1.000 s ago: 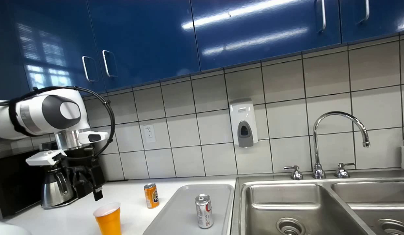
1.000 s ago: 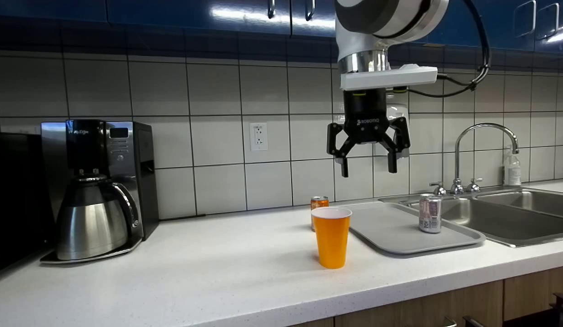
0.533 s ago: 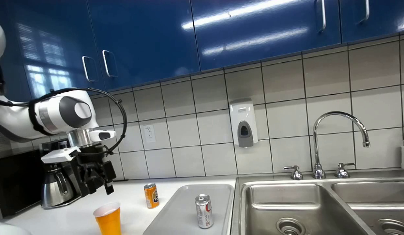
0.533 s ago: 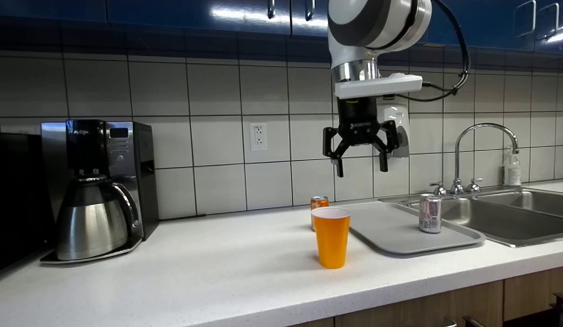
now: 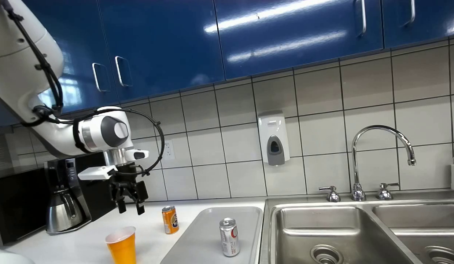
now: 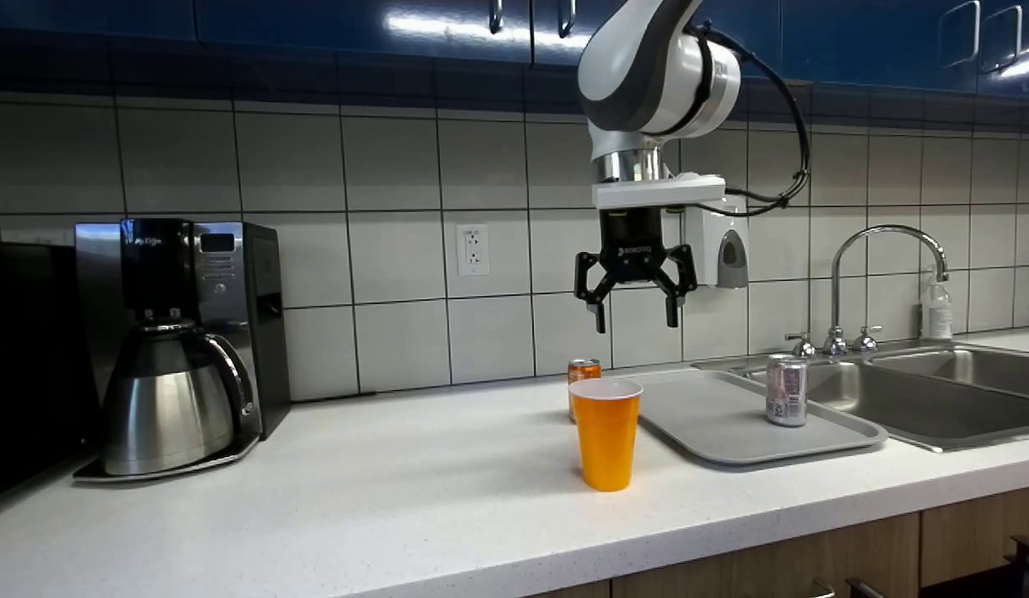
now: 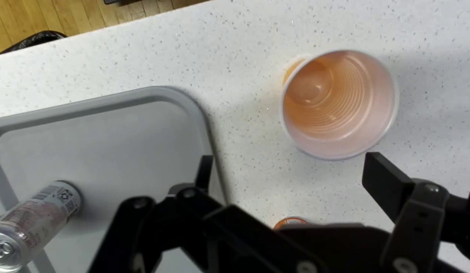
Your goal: Put the orange can on the grey tray
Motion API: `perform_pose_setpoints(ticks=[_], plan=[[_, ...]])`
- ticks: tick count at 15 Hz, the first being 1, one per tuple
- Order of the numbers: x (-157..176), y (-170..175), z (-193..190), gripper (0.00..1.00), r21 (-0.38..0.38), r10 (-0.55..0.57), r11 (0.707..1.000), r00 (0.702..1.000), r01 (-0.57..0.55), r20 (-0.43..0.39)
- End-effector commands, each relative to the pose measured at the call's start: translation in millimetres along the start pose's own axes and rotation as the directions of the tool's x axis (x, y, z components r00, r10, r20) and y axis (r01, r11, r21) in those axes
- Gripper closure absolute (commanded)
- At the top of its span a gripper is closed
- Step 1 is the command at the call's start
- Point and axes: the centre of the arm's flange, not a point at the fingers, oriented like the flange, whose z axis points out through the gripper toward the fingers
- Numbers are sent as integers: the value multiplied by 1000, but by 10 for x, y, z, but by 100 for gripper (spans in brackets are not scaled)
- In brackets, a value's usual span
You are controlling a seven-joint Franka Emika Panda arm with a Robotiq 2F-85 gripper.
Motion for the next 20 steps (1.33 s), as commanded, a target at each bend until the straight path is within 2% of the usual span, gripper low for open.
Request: perform_pose_setpoints(ticks=[1, 5, 9, 20], plan=[[493, -95, 85, 0, 18, -10, 1000, 1000, 9, 22], [846, -115, 192, 0, 37, 3, 999, 999, -5, 41], [1125, -134, 288, 0, 33, -31, 999, 998, 29, 47], [1710, -117, 325, 0, -1, -179, 984, 980, 180, 81]])
